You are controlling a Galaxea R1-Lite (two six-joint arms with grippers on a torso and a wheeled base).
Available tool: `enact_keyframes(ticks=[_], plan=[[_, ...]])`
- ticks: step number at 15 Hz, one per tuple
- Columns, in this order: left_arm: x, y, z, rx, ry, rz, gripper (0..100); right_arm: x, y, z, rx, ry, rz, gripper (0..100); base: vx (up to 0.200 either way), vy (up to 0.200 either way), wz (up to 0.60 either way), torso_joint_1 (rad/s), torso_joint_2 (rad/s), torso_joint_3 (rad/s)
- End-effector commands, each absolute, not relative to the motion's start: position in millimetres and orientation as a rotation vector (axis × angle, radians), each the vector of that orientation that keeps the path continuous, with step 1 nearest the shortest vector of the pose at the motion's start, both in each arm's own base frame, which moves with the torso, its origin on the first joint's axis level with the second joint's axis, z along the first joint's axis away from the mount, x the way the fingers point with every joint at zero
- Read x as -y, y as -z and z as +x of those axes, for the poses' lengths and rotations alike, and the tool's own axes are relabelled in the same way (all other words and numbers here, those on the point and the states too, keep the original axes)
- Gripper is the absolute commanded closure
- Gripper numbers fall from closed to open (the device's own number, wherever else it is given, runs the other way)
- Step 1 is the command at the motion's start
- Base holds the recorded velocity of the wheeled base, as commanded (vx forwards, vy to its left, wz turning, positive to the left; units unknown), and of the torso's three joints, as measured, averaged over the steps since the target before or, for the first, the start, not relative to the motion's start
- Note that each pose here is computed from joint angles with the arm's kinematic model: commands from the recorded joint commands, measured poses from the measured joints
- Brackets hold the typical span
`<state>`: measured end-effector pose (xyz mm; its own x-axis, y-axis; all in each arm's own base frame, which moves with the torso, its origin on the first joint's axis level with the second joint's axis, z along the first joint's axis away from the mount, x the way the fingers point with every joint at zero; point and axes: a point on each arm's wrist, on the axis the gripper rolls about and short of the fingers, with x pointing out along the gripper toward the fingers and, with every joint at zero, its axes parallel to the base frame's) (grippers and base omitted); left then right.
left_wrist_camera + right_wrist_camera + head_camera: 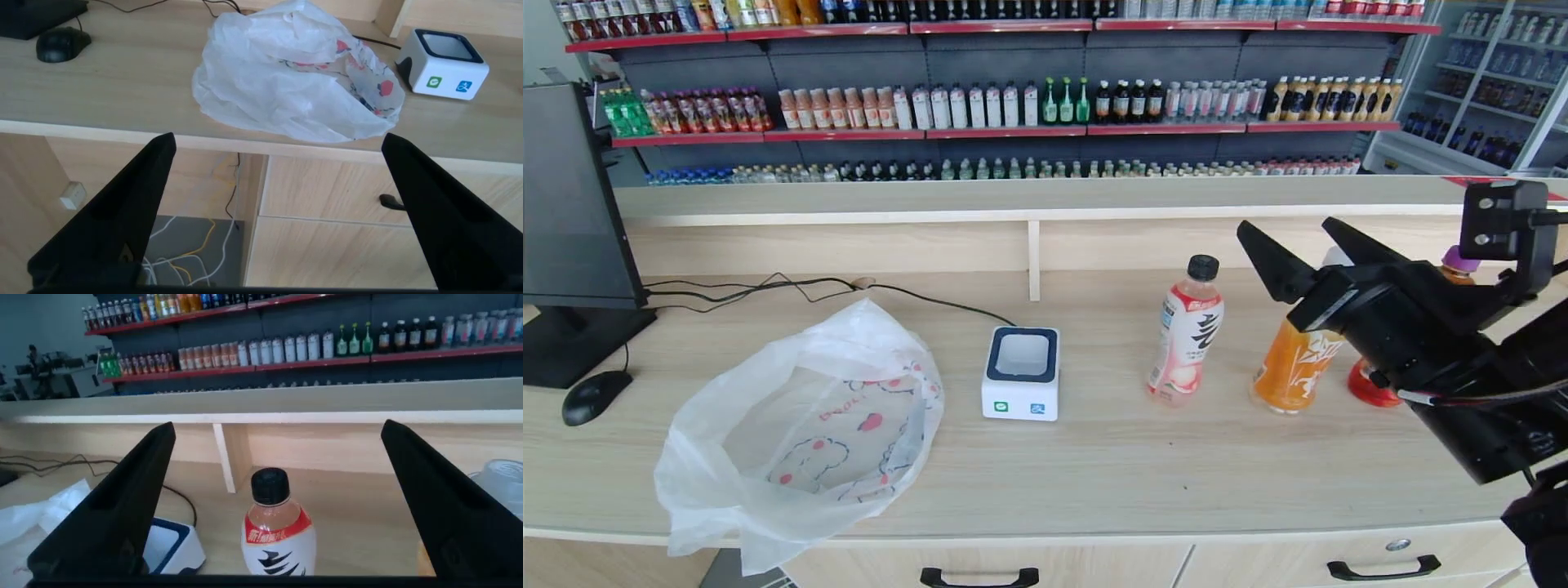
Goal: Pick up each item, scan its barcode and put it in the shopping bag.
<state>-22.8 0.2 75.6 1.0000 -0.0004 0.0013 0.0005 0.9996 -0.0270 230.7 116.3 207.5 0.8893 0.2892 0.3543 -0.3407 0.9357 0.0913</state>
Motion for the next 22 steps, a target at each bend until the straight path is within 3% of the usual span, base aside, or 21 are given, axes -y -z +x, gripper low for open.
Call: enact_keyframes(ticks=[1,22], plan=[[-0.2,-75.7,-22.7,0.000,0.000,-0.028,0,-134.2,-188.5,242.1,0.278,-0.332,0.139,0,0.000,0.000,0.00,0.000,0.00,0.000],[-0.2,-75.7,-22.7,0.000,0.000,-0.023,0,-144.8,-132.0,288.1,0.117,-0.208,0.018,0,0.000,0.000,0.00,0.000,0.00,0.000]])
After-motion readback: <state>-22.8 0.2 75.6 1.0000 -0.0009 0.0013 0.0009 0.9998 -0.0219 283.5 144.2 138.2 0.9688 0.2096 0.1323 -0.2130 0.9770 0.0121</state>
